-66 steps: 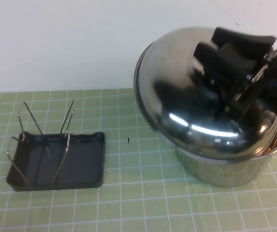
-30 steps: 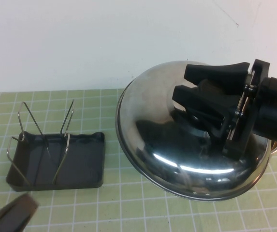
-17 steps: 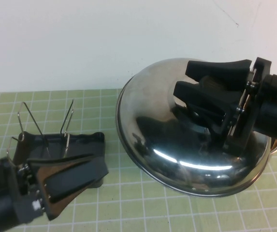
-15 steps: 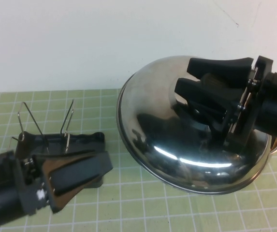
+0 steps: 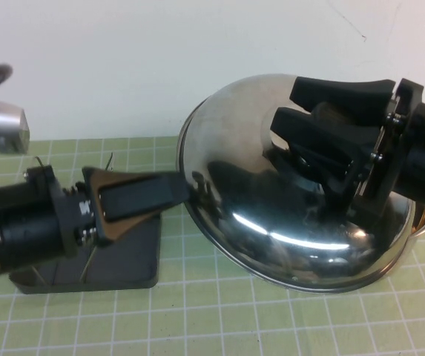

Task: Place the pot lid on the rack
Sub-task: Hand over the pot lid

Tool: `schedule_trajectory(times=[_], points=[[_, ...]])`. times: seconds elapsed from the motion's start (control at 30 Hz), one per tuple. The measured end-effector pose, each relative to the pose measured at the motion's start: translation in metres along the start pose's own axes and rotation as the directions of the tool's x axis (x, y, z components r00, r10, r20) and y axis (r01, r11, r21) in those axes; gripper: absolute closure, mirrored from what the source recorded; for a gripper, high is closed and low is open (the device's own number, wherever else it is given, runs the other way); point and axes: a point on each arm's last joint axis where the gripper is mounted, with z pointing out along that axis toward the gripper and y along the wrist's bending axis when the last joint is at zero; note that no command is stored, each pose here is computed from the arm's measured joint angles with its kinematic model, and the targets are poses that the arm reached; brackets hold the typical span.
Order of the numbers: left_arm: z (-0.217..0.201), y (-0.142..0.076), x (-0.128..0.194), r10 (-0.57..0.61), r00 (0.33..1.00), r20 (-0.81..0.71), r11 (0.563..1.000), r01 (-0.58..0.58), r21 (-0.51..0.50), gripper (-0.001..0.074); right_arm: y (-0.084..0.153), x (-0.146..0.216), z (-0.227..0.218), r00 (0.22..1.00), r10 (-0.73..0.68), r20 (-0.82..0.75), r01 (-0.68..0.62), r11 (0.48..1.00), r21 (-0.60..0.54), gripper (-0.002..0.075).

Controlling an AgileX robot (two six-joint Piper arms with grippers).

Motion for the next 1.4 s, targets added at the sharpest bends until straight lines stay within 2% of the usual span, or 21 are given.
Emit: schedule_trajectory(times=[0.17, 0.37, 0.5, 0.63, 0.83, 0.93, 1.03, 1.1, 1.4], points=[[0.005, 0.001, -0.013, 0.018, 1.000, 0.004, 1.000, -0.018, 0.003, 0.0144, 0.000, -0.001, 0.000, 1.000, -0.002, 0.006, 0.002, 1.000, -0.005, 0.0392], [0.012, 0.013, -0.018, -0.013, 1.000, -0.010, 1.000, 0.013, -0.005, 0.0143, 0.001, -0.002, 0.000, 1.000, 0.000, 0.019, 0.000, 1.000, -0.008, 0.0392], [0.016, 0.014, -0.023, -0.016, 0.999, -0.033, 0.999, 0.017, 0.028, 0.0143, 0.001, -0.002, 0.000, 1.000, -0.002, 0.019, 0.002, 1.000, -0.008, 0.0392], [0.022, 0.005, -0.030, 0.015, 0.999, -0.051, 0.997, -0.012, 0.072, 0.0143, 0.001, -0.002, 0.000, 1.000, -0.002, 0.027, 0.002, 1.000, -0.014, 0.0392], [0.042, -0.020, -0.033, 0.099, 0.993, -0.069, 0.989, -0.091, 0.113, 0.0151, 0.002, -0.003, 0.000, 0.999, -0.001, 0.038, 0.002, 1.000, -0.023, 0.0392], [0.052, -0.030, -0.030, 0.128, 0.989, -0.080, 0.985, -0.117, 0.125, 0.0225, 0.003, -0.004, 0.000, 0.999, -0.003, 0.043, 0.004, 1.000, -0.030, 0.0392], [0.056, -0.034, -0.027, 0.119, 0.989, -0.087, 0.985, -0.106, 0.135, 0.0382, 0.004, -0.004, 0.000, 0.999, -0.015, 0.042, 0.017, 0.999, -0.045, 0.0390], [0.057, -0.036, -0.026, 0.096, 0.991, -0.088, 0.985, -0.081, 0.155, 0.0447, 0.004, -0.004, 0.000, 0.999, -0.017, 0.049, 0.020, 0.999, -0.047, 0.0390], [0.057, -0.037, -0.025, 0.063, 0.993, -0.096, 0.985, -0.047, 0.163, 0.0482, 0.003, -0.005, -0.001, 0.998, -0.019, 0.052, 0.021, 0.999, -0.045, 0.0379]])
